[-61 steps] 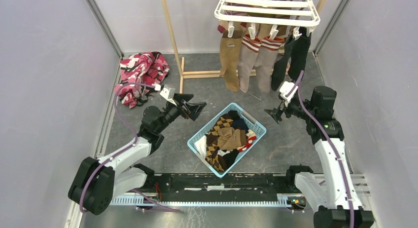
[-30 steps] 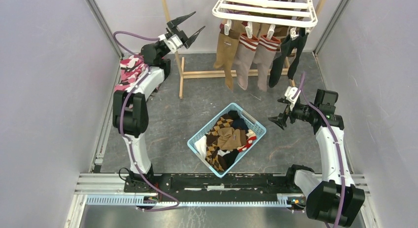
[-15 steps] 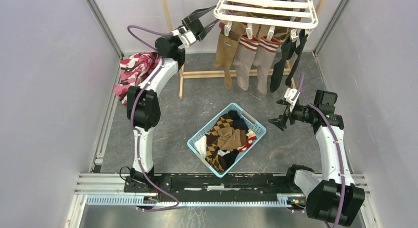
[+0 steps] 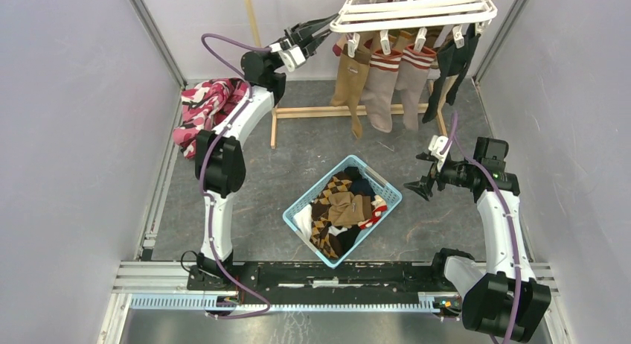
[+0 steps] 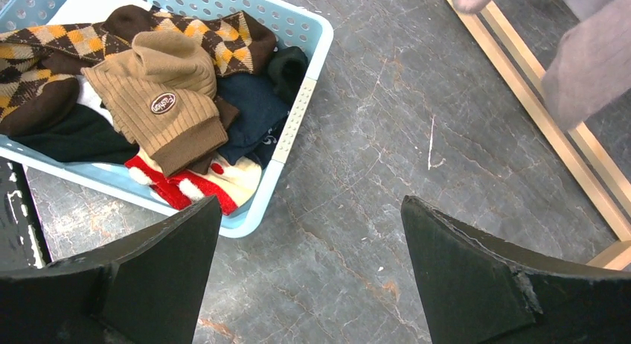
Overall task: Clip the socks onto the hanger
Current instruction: Rotate the hanger at the clothesline.
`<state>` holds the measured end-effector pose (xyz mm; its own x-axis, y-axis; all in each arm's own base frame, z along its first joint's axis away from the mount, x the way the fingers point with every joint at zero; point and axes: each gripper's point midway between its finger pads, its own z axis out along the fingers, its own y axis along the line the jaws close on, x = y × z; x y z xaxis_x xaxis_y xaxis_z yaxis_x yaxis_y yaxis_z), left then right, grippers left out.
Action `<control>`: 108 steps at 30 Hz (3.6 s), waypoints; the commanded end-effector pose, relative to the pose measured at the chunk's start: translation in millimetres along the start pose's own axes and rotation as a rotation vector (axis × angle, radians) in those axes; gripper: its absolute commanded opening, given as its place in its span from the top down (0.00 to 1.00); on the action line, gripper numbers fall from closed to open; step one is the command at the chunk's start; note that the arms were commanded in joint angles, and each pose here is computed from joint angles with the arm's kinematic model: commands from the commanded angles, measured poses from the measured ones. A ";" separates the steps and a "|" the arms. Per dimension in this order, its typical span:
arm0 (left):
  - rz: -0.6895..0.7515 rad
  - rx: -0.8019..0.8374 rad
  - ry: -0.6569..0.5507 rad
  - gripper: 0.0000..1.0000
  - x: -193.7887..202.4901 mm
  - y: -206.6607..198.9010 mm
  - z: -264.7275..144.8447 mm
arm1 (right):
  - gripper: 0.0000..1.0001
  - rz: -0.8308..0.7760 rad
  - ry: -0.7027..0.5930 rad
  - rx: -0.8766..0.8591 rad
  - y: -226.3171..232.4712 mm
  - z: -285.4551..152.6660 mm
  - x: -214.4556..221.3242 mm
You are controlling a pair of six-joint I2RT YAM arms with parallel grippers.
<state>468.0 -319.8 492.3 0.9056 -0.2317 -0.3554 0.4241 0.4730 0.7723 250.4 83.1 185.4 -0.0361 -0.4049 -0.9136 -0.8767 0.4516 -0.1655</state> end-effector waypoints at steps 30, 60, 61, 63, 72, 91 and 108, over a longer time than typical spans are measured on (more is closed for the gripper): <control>0.501 -0.004 0.345 0.98 -105.6 44.4 -6.8 | 0.02 -0.103 -0.051 0.091 -30.8 -36.1 -69.0; 0.548 0.104 0.498 0.98 -112.0 -91.3 110.3 | 0.04 0.035 -0.607 0.315 -98.0 -116.1 -314.9; 0.564 0.108 0.507 0.98 -110.6 -93.5 112.5 | 0.05 0.028 -0.606 0.323 -98.3 -117.5 -316.7; 0.604 0.120 0.542 0.98 -107.2 -96.2 115.1 | 0.05 0.025 -0.586 0.385 -107.8 -122.8 -317.0; 0.640 0.192 0.607 0.98 -102.1 -116.9 132.4 | 0.06 0.154 -0.629 0.531 -131.7 -146.2 -311.8; 0.530 0.152 0.523 0.63 -96.4 -149.1 174.7 | 0.03 0.285 -0.584 0.636 -143.2 -160.0 -252.3; -0.046 0.086 0.345 0.36 -180.1 -156.2 133.2 | 0.02 0.117 -0.321 0.444 -102.9 -118.8 -169.0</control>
<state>284.6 -511.4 443.6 0.9092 0.2941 -0.2946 0.2321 0.2293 0.9453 301.7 -0.5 436.6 0.0839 0.0481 -0.9953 -0.4986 0.8668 -0.0002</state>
